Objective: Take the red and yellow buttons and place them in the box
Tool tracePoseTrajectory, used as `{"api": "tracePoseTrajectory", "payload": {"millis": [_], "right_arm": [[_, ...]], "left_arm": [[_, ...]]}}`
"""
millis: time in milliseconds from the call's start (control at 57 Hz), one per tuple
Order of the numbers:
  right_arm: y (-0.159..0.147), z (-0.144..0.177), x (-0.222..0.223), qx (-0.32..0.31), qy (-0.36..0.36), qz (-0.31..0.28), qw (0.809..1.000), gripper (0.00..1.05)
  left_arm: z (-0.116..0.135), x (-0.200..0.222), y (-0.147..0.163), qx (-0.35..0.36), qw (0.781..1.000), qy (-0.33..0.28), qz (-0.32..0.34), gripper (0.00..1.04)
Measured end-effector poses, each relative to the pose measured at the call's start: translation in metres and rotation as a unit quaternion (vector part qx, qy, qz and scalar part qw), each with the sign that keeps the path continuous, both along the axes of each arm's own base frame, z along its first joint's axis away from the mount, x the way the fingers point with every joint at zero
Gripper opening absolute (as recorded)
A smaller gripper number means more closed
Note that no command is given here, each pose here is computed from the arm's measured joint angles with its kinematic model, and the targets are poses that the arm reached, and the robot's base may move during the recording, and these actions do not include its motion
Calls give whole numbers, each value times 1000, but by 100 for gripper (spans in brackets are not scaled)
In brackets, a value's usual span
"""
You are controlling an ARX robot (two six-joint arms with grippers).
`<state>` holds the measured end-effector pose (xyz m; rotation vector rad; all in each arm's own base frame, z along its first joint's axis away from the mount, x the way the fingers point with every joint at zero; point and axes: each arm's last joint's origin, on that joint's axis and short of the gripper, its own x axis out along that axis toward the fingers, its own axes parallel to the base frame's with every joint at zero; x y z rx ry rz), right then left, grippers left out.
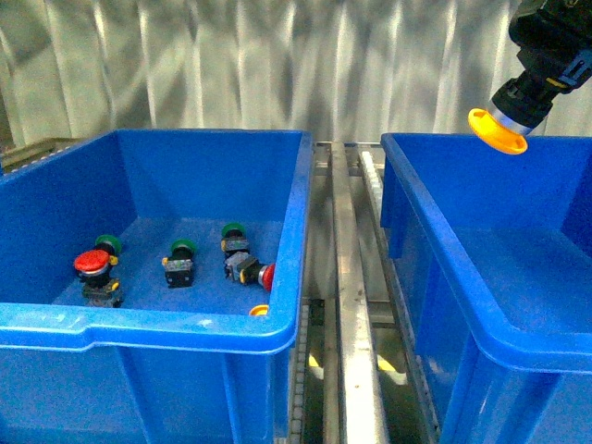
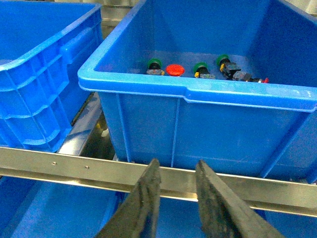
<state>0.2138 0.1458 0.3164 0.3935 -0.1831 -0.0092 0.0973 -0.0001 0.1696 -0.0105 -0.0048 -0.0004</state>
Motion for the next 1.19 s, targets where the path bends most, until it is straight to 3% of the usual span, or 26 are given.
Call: {"api": "tracePoseTrajectory", "payload": {"millis": [53,421,579,1194], "right_arm": [[-1,-2,2,-7,5,17,1000,26],[-31,-8,27,-11,29,109,994,26],[-51,-4,38,-31,35,143,989,26],[-114,0,39,-39,46,87,994,26]], "left_arm": [[0,0,0,0,1000,0,0,37],[0,0,0,0,1000,0,0,98],[0,0,0,1,1000,0,0,97],[0,0,0,1,1000,0,2,97]]}}
